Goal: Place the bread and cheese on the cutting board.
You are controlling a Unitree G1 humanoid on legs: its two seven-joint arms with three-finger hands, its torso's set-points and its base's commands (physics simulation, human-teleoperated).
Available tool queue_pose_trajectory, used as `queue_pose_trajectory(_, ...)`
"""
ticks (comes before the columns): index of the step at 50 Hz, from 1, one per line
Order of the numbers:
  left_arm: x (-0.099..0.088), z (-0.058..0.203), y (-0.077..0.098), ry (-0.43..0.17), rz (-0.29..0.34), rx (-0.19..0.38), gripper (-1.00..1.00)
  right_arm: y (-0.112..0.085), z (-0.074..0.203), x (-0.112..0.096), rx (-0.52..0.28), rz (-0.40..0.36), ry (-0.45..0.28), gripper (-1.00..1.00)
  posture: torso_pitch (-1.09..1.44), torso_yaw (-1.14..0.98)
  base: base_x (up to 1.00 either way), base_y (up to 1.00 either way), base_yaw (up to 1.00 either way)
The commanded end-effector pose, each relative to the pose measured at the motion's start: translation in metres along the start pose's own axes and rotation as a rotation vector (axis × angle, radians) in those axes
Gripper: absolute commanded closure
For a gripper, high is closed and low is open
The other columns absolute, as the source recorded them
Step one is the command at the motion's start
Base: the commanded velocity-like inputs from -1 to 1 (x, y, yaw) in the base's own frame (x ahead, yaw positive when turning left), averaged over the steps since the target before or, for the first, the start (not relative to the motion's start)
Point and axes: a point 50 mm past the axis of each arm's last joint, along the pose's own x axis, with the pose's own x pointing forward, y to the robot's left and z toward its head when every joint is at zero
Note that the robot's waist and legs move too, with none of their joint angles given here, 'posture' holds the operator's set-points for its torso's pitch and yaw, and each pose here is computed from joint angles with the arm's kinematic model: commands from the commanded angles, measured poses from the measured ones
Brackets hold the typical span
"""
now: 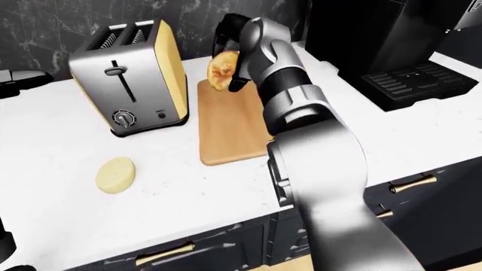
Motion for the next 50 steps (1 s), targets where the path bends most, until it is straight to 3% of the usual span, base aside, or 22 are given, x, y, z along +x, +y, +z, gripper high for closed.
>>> queue_pose_trajectory(1, 0.004, 0.019, 0.003, -0.089, 0.008, -0.001, -1.0, -0.025, 0.009, -0.008, 0.024, -0.14, -0.011, 1.0, 0.0, 0.0, 0.0, 0.0, 0.0)
queue_pose_trajectory(11, 0.004, 0.02, 0.004, -0.089, 0.012, -0.001, -1.0, -0.024, -0.013, -0.008, 0.305, -0.27, 0.12, 1.0, 0.0, 0.0, 0.0, 0.0, 0.0)
queue_pose_trajectory(26, 0.0, 0.015, 0.006, -0.08, 0.015, 0.003, -1.0, -0.017, -0.044, -0.008, 0.393, -0.335, 0.243, 1.0, 0.0, 0.0, 0.0, 0.0, 0.0)
queue_pose_trajectory(50, 0.0, 0.014, 0.006, -0.076, 0.014, 0.002, -1.0, -0.001, -0.045, -0.002, 0.438, -0.315, 0.238, 1.0, 0.0, 0.0, 0.0, 0.0, 0.0)
